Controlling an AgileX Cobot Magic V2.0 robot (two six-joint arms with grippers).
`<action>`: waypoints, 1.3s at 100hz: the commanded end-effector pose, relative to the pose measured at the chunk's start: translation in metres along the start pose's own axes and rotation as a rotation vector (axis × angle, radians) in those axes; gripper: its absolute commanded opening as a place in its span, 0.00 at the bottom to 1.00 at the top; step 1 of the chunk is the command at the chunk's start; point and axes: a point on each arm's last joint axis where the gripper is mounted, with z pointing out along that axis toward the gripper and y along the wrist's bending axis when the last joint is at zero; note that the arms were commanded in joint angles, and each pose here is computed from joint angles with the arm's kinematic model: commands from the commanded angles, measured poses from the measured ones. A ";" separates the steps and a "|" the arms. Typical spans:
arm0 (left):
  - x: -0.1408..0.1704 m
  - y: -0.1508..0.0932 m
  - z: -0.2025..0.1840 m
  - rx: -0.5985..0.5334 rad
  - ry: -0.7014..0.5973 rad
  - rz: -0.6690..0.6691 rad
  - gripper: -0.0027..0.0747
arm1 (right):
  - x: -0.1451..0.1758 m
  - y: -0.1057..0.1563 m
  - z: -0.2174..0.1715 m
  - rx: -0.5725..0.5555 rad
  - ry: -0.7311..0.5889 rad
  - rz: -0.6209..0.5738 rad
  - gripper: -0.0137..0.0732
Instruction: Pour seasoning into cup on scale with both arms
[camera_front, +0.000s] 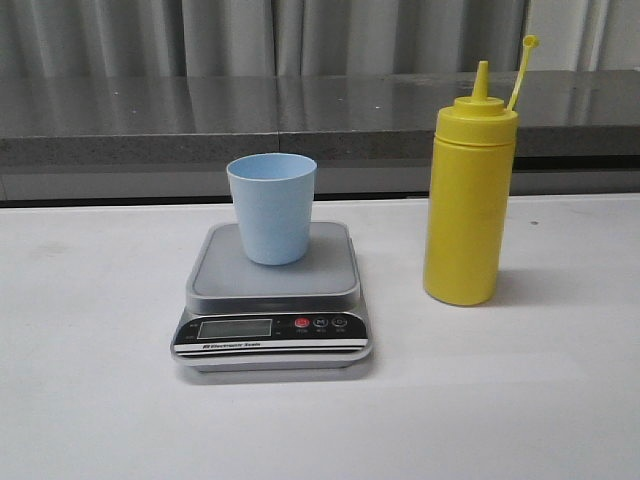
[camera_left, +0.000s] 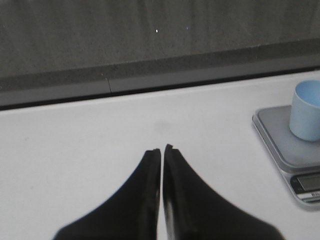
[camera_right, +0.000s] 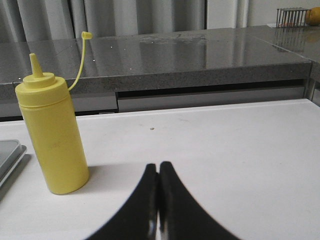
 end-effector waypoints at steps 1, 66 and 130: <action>-0.004 -0.001 0.005 -0.007 -0.190 0.001 0.05 | -0.006 0.001 -0.001 -0.011 -0.082 -0.013 0.08; 0.120 0.004 0.039 -0.133 -0.302 -0.048 0.05 | -0.006 0.001 -0.001 -0.011 -0.082 -0.013 0.08; 0.121 0.004 0.039 -0.130 -0.313 -0.045 0.05 | -0.006 0.001 -0.001 -0.011 -0.082 -0.013 0.08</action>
